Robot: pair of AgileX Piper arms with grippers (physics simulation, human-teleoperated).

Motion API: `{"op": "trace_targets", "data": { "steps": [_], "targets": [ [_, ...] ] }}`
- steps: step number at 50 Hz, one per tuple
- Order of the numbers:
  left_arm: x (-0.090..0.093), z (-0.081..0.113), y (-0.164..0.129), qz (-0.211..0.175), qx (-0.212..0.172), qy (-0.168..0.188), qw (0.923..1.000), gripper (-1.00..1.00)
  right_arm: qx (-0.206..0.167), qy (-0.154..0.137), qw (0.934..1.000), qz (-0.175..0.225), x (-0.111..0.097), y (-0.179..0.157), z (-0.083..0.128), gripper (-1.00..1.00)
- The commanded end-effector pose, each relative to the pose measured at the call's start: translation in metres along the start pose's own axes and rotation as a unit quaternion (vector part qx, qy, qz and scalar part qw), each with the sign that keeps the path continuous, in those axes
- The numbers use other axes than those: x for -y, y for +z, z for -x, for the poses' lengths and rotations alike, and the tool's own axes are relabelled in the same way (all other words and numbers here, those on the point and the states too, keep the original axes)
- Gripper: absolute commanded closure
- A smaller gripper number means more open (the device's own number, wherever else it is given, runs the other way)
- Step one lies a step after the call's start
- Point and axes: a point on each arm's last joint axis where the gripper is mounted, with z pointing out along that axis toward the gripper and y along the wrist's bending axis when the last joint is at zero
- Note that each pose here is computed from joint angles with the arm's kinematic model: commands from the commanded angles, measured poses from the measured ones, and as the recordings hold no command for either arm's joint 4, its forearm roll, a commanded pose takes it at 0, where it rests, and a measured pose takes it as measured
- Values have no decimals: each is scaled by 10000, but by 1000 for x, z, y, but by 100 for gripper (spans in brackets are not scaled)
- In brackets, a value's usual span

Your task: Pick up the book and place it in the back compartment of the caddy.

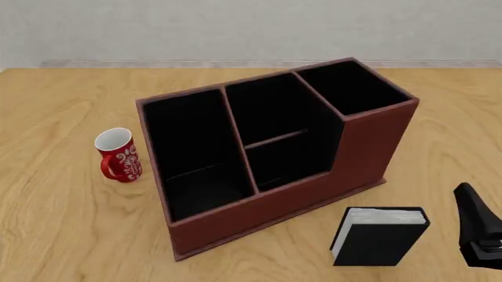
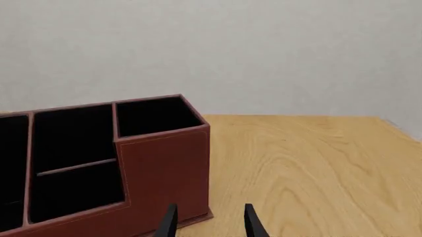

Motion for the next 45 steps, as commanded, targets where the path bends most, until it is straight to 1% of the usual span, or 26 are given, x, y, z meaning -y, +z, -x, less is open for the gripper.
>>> {"op": "trace_targets", "data": {
  "steps": [1,3,4,5,6,9,11,12,16,17,19,22,23,25,26,27,28,30,34,36,37,39,41,42,44,45],
  "targets": [
    [2,41,0,-734,-49,-236,9970,-100,5,-7,10000,1,0,0,0,-100],
    [3,43,4,-843,-67,-258,9961,-100,57,-102,9999,10,0,0,1,-100],
    [4,42,7,-903,-101,-300,9954,-100,46,-82,10000,8,0,0,1,-100],
    [5,43,10,-957,-118,-246,9950,-100,16,-27,10000,3,0,0,0,-100],
    [13,40,34,-1327,-335,-62,9906,-100,62,-109,9999,11,0,0,1,-100],
    [18,40,43,-1525,-337,-24,9877,-100,-41,71,10000,-6,0,0,-1,-100],
    [22,37,52,-1619,-409,39,9859,-100,-10,17,10000,-1,0,0,0,-100],
    [24,35,57,-1657,-446,56,9851,-100,51,-88,9999,9,0,0,1,-100],
    [30,30,67,-1779,-499,105,9827,-100,33,-58,10000,7,0,0,1,-100],
    [45,22,87,-2054,-605,111,9767,-100,54,-92,9999,9,0,0,1,-100],
    [52,18,95,-2181,-648,115,9737,-100,44,-79,10000,8,0,0,1,-100],
    [67,13,110,-2436,-734,200,9669,-100,-36,60,10000,-5,0,0,-1,-100],
    [72,12,116,-2489,-774,175,9653,-100,-17,29,10000,-2,0,0,0,-100],
    [82,10,124,-2651,-784,283,9606,-100,54,-98,9999,10,0,0,1,-100],
    [82,10,124,-2652,-784,283,9606,-100,54,-98,9999,10,0,0,1,-100],
    [89,10,130,-2745,-786,283,9580,-100,39,-70,10000,8,0,0,1,-100],
    [90,10,130,-2745,-786,283,9580,-100,39,-70,10000,8,0,0,1,-100],
    [99,8,135,-2875,-800,239,9541,-100,-42,71,10000,-6,0,1,-1,-100],
    [115,0,145,-3062,-842,257,9479,-100,46,-84,10000,9,0,0,1,-100],
    [122,-3,150,-3138,-857,270,9452,-100,28,-51,10000,6,0,0,1,-100],
    [122,-3,150,-3138,-857,270,9452,-100,-7,12,10000,0,0,0,0,-100],
    [131,-7,154,-3242,-895,273,9414,-100,-34,57,10000,-4,0,0,0,-100],
    [139,-13,157,-3319,-932,275,9383,-100,0,-1,10000,1,0,0,0,-100],
    [144,-14,158,-3375,-945,271,9362,-100,52,-92,9999,9,0,0,1,-100],
    [152,-19,161,-3473,-968,368,9320,-100,42,-76,10000,8,0,0,2,-100],
    [157,-21,162,-3522,-994,325,9300,-100,23,-40,10000,5,0,0,1,-100]
  ]
}}
